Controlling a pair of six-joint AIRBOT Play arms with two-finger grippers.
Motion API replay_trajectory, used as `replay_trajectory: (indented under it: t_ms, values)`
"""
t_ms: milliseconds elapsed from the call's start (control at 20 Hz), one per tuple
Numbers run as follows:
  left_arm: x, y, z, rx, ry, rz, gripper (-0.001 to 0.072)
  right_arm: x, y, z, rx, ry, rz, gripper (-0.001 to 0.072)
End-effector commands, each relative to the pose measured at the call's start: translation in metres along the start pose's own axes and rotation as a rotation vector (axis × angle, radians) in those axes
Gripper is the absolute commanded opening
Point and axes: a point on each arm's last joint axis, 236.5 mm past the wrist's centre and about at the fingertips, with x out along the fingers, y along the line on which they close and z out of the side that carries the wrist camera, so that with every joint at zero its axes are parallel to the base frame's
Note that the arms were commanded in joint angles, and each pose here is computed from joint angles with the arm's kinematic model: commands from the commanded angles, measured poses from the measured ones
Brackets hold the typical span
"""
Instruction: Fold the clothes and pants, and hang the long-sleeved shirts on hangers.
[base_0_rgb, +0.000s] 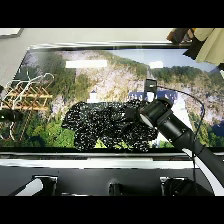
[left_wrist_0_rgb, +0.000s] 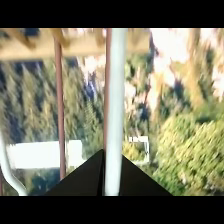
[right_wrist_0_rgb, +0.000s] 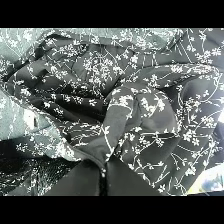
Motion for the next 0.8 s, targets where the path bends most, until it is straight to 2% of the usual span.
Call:
replay_trajectory:
  t_ms: [0,100,200,300,350,500,650,750]
  values:
    - [-0.042,0.001,0.054,-0.033,-0.222,0.06,0.0027,0.0,0.0,0.0,-0.001,0.0,-0.002,0.0032]
    - [-0.074,-0.003,0.081,-0.046,-0.354,0.087,0.0027,0.0,0.0,0.0,-0.002,-0.001,-0.003,0.0032]
    - [-0.096,-0.03,0.094,0.057,-0.416,0.044,0.0027,0.0,-0.001,0.0,-0.003,-0.003,-0.004,0.0032]
    - [-0.103,-0.086,0.088,0.282,-0.413,-0.088,0.0027,0.0,-0.002,0.002,-0.005,-0.007,-0.008,0.0032]
    - [-0.101,-0.113,0.078,0.331,-0.386,-0.164,0.0027,0.0,-0.002,0.002,-0.005,-0.009,-0.009,0.0032]
    - [-0.096,-0.191,0.037,0.447,-0.308,-0.379,0.0028,0.0,-0.006,0.004,-0.013,-0.018,-0.027,0.0032]
    - [-0.101,-0.245,0.011,0.548,-0.298,-0.489,0.0026,0.0,-0.015,0.005,-0.022,-0.02,-0.065,0.0032]
    - [-0.107,-0.267,0.0,0.557,-0.291,-0.538,0.0025,-0.001,-0.021,0.004,-0.026,-0.018,-0.088,0.0032]
